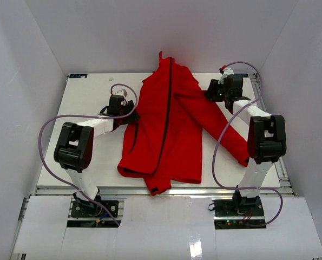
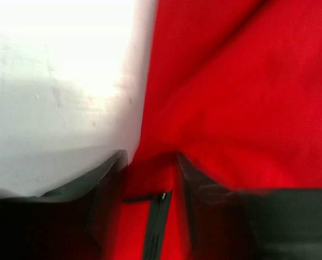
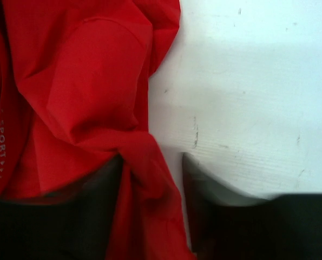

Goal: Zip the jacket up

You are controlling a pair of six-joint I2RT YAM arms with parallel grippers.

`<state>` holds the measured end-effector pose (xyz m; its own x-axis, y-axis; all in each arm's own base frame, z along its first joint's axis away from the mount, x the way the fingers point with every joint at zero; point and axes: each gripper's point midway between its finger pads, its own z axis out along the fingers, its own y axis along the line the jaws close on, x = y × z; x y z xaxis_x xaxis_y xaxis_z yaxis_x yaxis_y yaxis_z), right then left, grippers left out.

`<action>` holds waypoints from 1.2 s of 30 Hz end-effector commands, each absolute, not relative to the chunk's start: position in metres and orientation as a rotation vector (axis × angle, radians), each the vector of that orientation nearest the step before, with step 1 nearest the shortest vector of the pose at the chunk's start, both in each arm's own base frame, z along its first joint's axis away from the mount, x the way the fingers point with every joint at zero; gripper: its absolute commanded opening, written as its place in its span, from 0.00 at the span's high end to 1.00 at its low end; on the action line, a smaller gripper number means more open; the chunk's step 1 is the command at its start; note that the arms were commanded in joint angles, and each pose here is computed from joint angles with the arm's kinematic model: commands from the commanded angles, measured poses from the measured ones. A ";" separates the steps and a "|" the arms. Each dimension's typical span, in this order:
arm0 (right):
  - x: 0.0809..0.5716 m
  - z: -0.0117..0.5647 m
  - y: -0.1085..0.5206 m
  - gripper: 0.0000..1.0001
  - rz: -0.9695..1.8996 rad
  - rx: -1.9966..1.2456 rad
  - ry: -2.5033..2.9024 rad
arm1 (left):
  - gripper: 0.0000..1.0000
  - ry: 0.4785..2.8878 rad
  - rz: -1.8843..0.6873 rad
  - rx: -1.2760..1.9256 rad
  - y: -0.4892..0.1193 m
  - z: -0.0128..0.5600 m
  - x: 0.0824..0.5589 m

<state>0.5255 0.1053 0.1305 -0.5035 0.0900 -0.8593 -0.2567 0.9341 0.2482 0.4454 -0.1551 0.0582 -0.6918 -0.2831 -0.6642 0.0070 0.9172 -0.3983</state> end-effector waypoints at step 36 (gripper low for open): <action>0.249 0.270 0.179 0.10 0.680 -0.257 1.792 | 0.02 1.635 -1.024 0.217 -0.212 0.268 0.217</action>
